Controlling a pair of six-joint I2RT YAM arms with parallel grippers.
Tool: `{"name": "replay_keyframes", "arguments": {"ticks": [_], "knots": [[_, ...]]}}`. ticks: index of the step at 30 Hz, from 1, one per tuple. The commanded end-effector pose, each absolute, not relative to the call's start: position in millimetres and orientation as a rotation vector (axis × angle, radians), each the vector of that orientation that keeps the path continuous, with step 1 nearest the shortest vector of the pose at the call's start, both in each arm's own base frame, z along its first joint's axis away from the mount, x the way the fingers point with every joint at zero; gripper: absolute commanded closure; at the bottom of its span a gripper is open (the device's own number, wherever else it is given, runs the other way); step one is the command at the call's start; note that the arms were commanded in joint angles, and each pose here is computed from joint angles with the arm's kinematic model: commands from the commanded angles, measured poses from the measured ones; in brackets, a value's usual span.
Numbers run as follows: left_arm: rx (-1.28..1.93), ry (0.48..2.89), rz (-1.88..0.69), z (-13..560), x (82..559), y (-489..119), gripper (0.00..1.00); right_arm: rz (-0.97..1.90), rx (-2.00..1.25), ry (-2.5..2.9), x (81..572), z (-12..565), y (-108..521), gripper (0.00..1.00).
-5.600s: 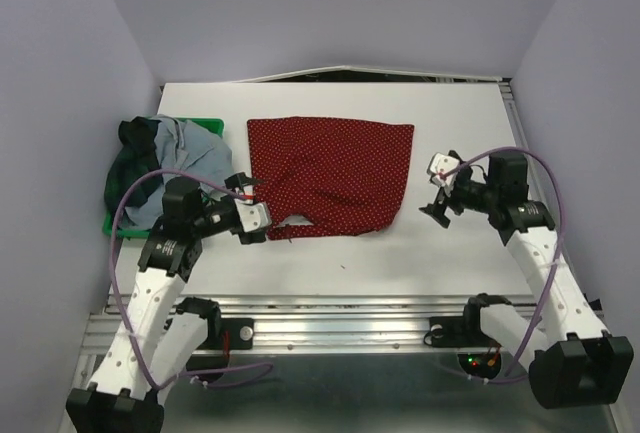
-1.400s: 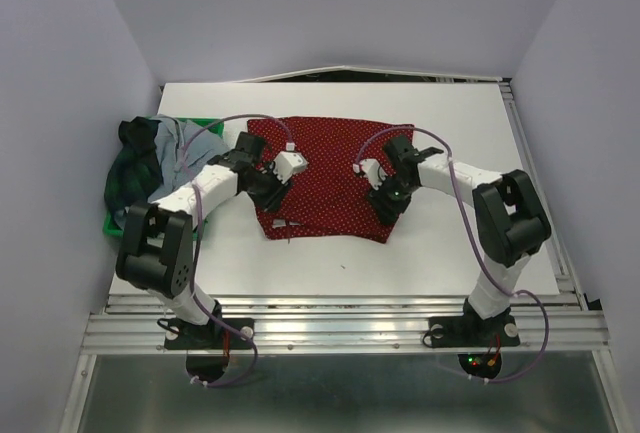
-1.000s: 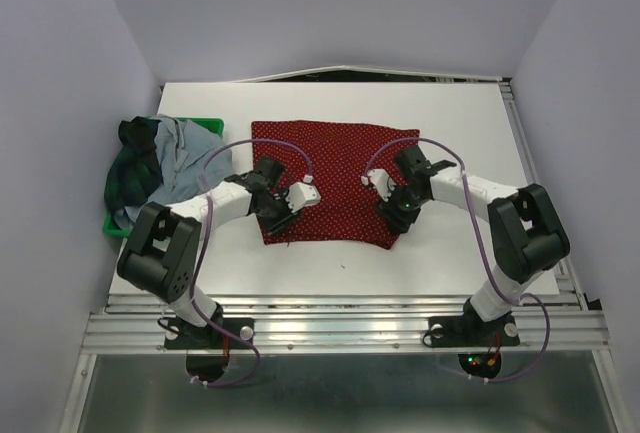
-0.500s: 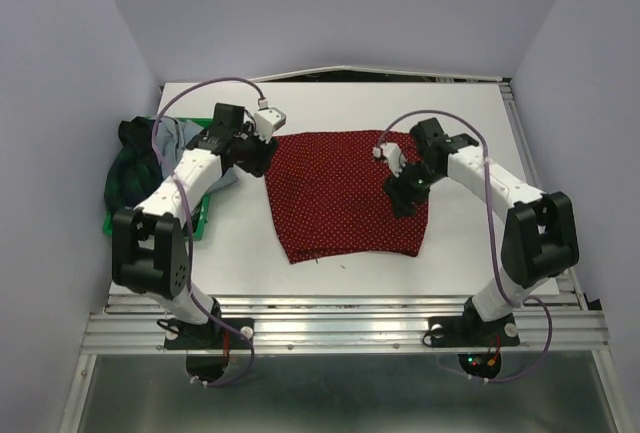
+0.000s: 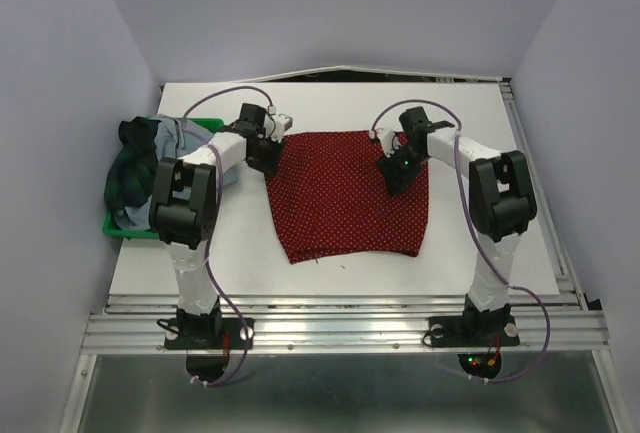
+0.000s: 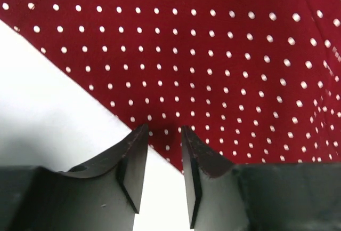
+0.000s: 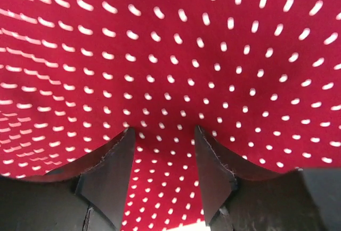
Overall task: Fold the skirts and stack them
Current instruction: Flatten the skirt out
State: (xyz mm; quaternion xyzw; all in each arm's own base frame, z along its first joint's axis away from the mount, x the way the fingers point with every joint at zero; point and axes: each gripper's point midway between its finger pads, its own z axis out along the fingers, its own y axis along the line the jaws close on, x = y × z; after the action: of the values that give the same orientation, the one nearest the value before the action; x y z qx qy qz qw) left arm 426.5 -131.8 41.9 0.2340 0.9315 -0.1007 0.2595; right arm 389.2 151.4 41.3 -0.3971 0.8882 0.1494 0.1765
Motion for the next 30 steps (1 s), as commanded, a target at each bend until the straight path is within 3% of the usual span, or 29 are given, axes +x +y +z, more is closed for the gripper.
{"name": "replay_keyframes", "arguments": {"ticks": [1,7,12,14,16,17,18,22,26,30], "knots": [[0.597,2.477,-0.223,54,455,-136,0.61,0.381,-1.121,2.505,392,38,144,0.47],[0.631,2.540,-0.178,18,495,-139,0.70,0.538,-1.101,2.589,337,23,145,0.48],[0.647,2.450,-0.201,17,565,-163,0.73,0.803,-1.124,2.600,266,28,188,0.48],[0.663,2.361,-0.270,37,592,-181,0.69,0.908,-1.225,2.531,237,40,227,0.46],[0.642,2.271,-0.278,63,611,-190,0.55,1.050,-1.307,2.439,217,60,263,0.40],[0.631,2.251,-0.279,70,614,-192,0.50,1.105,-1.259,2.438,218,73,271,0.38],[0.611,2.168,-0.268,115,617,-191,0.46,1.121,-1.229,2.388,232,93,277,0.37],[0.627,2.054,-0.213,186,595,-180,0.41,0.990,-1.060,2.309,292,135,246,0.36],[0.654,2.090,-0.176,199,552,-164,0.42,0.740,-0.973,2.319,348,128,190,0.36],[0.703,2.198,-0.226,172,503,-158,0.44,0.543,-1.032,2.393,374,88,163,0.41]]}}
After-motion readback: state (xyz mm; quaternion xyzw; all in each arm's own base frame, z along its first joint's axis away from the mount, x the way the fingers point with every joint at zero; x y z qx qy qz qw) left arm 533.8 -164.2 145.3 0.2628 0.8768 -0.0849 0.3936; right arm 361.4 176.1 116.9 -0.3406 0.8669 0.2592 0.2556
